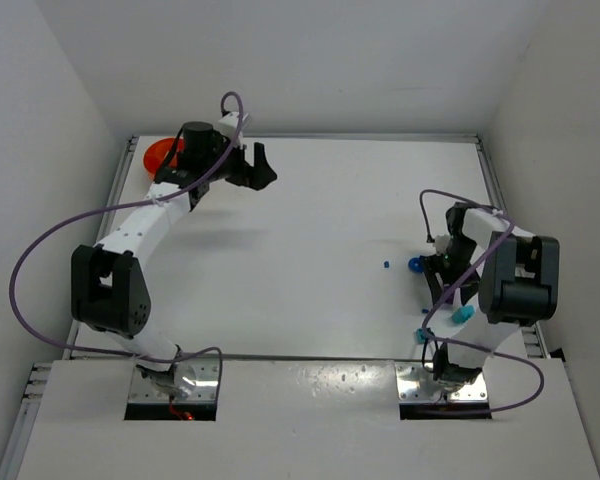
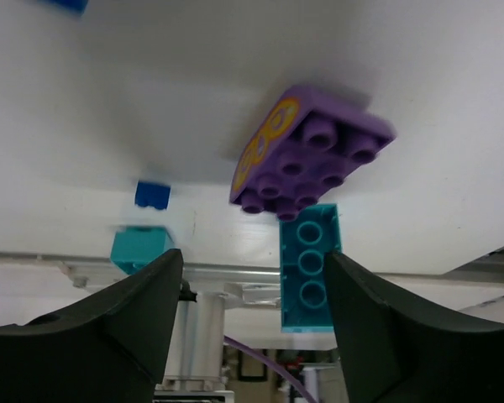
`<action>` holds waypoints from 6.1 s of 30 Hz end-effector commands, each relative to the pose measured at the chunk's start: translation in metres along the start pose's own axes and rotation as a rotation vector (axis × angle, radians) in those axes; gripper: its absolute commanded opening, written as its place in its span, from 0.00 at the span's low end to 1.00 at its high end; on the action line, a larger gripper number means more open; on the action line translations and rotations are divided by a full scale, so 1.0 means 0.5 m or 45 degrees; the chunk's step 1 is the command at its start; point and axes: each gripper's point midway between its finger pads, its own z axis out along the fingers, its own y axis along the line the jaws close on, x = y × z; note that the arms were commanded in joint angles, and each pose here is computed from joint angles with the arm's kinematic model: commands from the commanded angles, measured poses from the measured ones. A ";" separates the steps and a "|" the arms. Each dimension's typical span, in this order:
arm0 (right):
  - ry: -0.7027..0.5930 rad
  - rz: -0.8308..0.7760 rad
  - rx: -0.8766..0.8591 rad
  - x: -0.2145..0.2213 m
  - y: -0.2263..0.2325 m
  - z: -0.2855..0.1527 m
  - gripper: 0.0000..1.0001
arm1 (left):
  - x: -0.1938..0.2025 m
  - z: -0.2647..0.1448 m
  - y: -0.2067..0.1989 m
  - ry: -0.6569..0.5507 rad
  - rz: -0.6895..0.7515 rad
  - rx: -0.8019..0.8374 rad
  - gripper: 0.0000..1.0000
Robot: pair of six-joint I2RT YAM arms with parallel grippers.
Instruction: Sort the legos into containers by color
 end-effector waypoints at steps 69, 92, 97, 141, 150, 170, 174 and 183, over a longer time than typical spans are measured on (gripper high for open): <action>-0.609 0.755 -1.391 -0.449 0.255 -0.423 0.00 | 0.023 0.173 -0.471 0.033 -0.059 0.765 0.92; -0.604 0.764 -1.351 -0.374 0.281 -0.430 0.00 | 0.051 0.276 -0.447 0.025 -0.126 0.533 0.79; -0.568 0.785 -1.346 -0.362 0.284 -0.408 0.00 | 0.034 0.276 -0.444 -0.014 -0.117 0.551 0.69; -1.123 0.285 -0.893 -0.532 0.160 -0.485 1.00 | 0.005 -0.154 0.484 0.449 0.397 -0.261 0.01; -1.099 0.289 -0.861 -0.523 0.156 -0.462 1.00 | 0.051 -0.131 0.543 0.507 0.419 -0.297 0.01; -1.095 0.261 -0.849 -0.514 0.172 -0.459 1.00 | 0.065 -0.122 0.599 0.549 0.437 -0.452 0.01; -1.095 0.261 -0.849 -0.514 0.172 -0.459 1.00 | 0.080 -0.113 0.592 0.570 0.441 -0.430 0.01; -1.082 0.259 -0.860 -0.512 0.176 -0.453 1.00 | 0.092 -0.105 0.587 0.611 0.462 -0.440 0.16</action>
